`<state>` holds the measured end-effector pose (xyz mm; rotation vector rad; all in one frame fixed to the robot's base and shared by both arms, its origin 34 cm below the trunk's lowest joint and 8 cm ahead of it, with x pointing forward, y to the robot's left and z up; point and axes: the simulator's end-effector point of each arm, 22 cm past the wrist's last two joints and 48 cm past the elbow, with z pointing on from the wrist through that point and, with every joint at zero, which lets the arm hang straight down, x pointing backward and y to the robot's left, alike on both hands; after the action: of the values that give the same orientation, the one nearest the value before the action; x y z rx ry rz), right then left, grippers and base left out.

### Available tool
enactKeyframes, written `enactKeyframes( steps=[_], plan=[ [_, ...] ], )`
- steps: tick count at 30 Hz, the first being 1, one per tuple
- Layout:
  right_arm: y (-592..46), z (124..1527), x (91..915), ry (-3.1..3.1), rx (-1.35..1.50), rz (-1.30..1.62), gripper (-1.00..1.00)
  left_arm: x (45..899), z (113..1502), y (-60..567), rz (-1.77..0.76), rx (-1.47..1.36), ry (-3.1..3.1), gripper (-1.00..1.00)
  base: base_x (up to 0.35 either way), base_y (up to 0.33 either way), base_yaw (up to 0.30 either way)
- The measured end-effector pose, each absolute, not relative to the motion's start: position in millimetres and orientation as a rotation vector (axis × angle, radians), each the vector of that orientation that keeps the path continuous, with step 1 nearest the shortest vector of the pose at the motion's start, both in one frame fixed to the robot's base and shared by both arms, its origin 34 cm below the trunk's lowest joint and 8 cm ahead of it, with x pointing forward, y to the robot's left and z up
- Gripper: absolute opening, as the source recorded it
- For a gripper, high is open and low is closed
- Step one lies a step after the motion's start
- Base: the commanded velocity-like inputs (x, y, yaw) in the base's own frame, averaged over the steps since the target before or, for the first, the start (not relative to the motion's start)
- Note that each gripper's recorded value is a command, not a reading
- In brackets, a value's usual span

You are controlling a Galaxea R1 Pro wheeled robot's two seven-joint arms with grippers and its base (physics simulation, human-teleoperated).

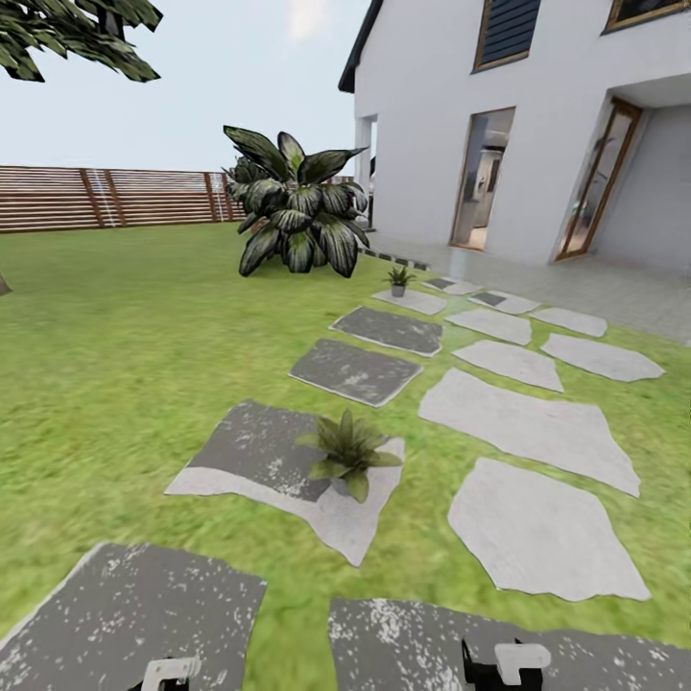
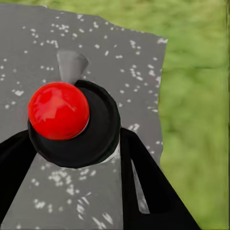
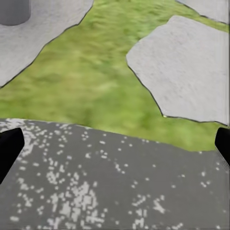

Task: Pick up the pesticide atomizer in the garden and spray insectifuge to fully cover both potted plants in the garden.

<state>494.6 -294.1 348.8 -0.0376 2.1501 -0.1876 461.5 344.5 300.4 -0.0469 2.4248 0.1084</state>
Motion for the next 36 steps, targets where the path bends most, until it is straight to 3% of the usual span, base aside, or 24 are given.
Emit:
enactKeyframes(
  steps=[11, 16, 24, 30, 31, 36],
  plan=[
    [-294.4, 348.6, 494.3, 2.151, -0.037, -0.188, 1.0, 461.7, 300.9, 346.1, 0.111, -0.046, 2.423, -1.0, 0.34, 0.0, -0.246],
    [-293.3, 348.5, 494.3, 2.152, -0.04, -0.185, 1.0, 462.0, 301.4, 347.8, 0.113, -0.044, 2.422, -1.0, 0.326, 0.0, -0.048],
    [-278.0, 349.8, 497.7, 2.143, -0.12, -0.158, 1.0, 473.7, 306.9, 343.0, 0.097, -0.001, 2.404, -1.0, 0.038, 0.0, -0.001],
    [-234.8, 355.0, 511.5, 2.086, -0.478, -0.09, 1.0, 472.7, 308.4, 320.3, -0.073, 0.264, 2.414, -1.0, 0.0, 0.0, 0.0],
    [-188.9, 360.9, 525.8, 2.015, -0.783, 0.047, 1.0, 469.9, 313.7, 312.2, -0.168, 0.484, 2.405, -1.0, 0.0, 0.0, 0.0],
    [-147.2, 377.6, 543.5, 1.947, -0.991, 0.245, 1.0, 459.8, 318.7, 288.6, -0.298, 0.752, 2.381, -1.0, 0.0, 0.0, 0.0]
  ],
)
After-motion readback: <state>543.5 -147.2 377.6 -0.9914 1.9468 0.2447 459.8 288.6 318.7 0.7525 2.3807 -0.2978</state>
